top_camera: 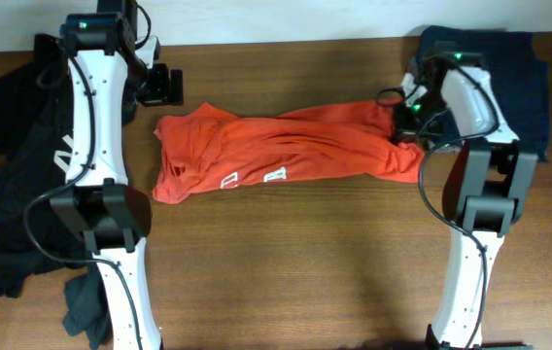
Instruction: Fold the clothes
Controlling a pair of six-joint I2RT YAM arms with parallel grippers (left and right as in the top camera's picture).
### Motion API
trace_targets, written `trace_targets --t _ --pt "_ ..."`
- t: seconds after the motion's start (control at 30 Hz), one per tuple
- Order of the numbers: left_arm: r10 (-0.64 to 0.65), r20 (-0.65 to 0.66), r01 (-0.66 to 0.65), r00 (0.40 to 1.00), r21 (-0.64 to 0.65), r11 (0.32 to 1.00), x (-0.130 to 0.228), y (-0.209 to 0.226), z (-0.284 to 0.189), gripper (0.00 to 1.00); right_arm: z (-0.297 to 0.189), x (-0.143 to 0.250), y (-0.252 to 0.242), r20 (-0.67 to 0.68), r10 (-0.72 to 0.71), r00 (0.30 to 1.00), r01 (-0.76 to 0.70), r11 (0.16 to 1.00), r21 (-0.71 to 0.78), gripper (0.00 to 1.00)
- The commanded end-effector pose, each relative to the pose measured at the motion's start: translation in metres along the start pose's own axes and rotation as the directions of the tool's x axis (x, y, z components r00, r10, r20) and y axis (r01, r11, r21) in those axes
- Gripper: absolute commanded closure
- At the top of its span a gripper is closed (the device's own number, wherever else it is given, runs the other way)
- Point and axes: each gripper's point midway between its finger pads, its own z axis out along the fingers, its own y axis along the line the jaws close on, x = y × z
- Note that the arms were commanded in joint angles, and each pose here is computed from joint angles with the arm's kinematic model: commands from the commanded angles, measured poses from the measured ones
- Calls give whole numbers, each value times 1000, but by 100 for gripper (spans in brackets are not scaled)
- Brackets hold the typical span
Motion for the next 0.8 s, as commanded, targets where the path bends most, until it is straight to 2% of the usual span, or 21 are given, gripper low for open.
trace_targets --t 0.0,0.2,0.3,0.47,0.63,0.77 --pt "-39 69 40 997 -20 999 -7 16 -25 1 -61 -18 -11 109 34 993 -34 999 -2 96" --pt "-64 82 66 995 -25 997 -10 30 -26 1 -114 -14 21 149 -45 988 52 998 -45 96" --pt "-68 86 71 994 -26 997 -11 33 -26 1 -123 -8 46 144 -88 986 95 994 -45 96" --pt "-68 94 71 993 -25 997 -13 33 -26 1 -108 3 102 91 -197 976 202 978 -52 96" --pt "-68 97 71 993 -25 997 -13 33 -26 1 -87 13 170 78 -343 936 347 937 -49 96" --pt "-68 97 71 993 -25 997 -13 33 -26 1 -64 19 203 55 -408 911 409 913 10 92"
